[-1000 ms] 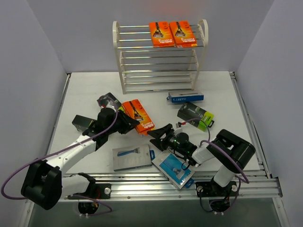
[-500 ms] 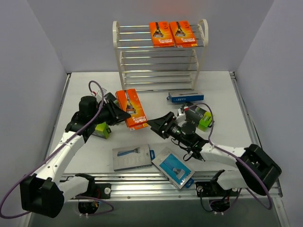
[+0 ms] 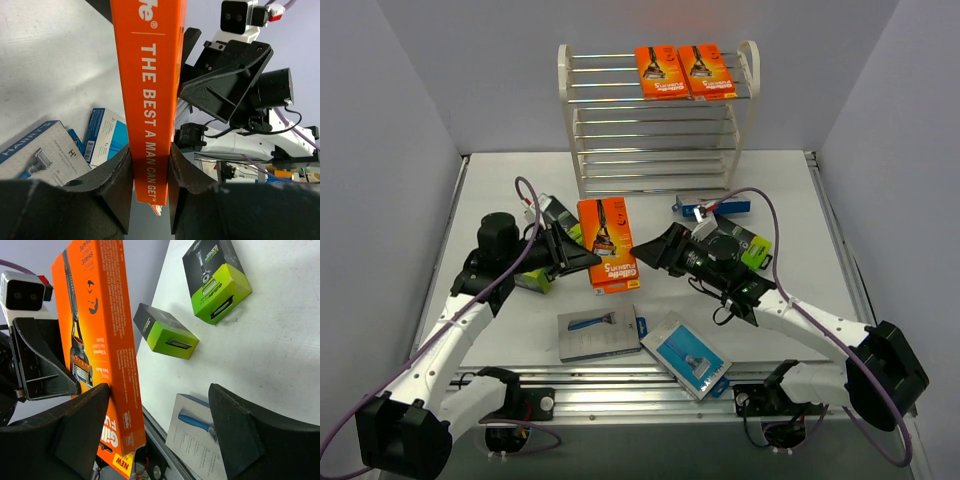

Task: Place and organize the shaving razors onto the shelf
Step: Pass the shaving razor from the left arm to the right, then pass the shaving razor from the right arm to the left, then place the shaving razor onto shelf

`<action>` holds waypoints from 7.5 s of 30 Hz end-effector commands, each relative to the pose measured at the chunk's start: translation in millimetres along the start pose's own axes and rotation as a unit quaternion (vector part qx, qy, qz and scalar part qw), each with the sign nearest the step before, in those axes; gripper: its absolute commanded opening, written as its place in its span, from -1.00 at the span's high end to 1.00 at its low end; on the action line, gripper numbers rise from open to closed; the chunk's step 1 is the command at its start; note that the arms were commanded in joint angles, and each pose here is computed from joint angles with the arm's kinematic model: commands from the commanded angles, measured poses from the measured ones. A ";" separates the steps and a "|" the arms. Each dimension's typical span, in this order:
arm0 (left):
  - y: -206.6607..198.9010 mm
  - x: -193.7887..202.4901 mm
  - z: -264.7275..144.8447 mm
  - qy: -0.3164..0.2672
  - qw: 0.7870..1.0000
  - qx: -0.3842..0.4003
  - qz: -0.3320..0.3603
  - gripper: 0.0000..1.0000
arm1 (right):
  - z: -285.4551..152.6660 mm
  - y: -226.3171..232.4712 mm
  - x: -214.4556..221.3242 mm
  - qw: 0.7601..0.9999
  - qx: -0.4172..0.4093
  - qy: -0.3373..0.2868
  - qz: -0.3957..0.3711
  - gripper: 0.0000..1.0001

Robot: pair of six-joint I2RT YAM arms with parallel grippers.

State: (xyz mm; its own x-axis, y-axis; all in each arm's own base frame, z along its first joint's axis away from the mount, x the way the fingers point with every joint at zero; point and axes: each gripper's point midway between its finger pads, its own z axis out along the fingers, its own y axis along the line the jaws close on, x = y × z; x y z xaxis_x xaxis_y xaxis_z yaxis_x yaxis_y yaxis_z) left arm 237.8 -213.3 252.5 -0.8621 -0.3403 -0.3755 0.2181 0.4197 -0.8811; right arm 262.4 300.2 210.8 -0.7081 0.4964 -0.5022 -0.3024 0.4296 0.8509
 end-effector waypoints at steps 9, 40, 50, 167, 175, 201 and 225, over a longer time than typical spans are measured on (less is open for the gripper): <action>-25.6 9.9 -7.2 0.017 0.995 0.086 0.040 0.95 | 6.8 54.3 -5.5 0.991 -0.123 0.034 -0.032 -0.27; -15.0 -4.5 -8.9 -0.012 0.998 0.022 0.065 -0.30 | -3.7 77.8 -8.0 0.981 -0.195 0.024 0.013 1.00; -11.2 -25.6 -32.1 -0.066 0.988 -0.077 0.115 -0.49 | -3.0 72.7 -10.0 0.982 -0.186 0.016 0.034 1.00; -72.9 -69.8 -19.8 -0.155 0.986 0.066 -0.007 0.95 | -76.5 17.7 -77.2 0.977 -0.150 -0.121 0.095 -0.17; -100.4 -109.8 -17.3 -0.169 0.984 0.052 0.014 0.95 | -83.4 -15.1 -61.1 0.984 -0.120 -0.101 0.087 -0.17; -152.5 -313.1 36.1 -0.225 0.971 0.048 0.065 0.95 | -89.1 -73.5 -40.3 0.993 -0.065 -0.048 0.085 -0.17; -114.1 -347.4 97.3 -0.232 0.972 0.037 0.023 0.95 | -96.7 -102.1 -21.8 0.993 -0.040 -0.034 0.104 -0.18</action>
State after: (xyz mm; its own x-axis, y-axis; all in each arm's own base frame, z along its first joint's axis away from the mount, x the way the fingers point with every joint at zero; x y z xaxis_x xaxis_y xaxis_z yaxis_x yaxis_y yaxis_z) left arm 561.1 -229.4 418.0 -0.6186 -0.6457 -0.4476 0.2211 0.4035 -0.8878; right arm 248.9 171.7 141.3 -0.7210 0.6407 -0.2640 -0.1294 0.2499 0.9596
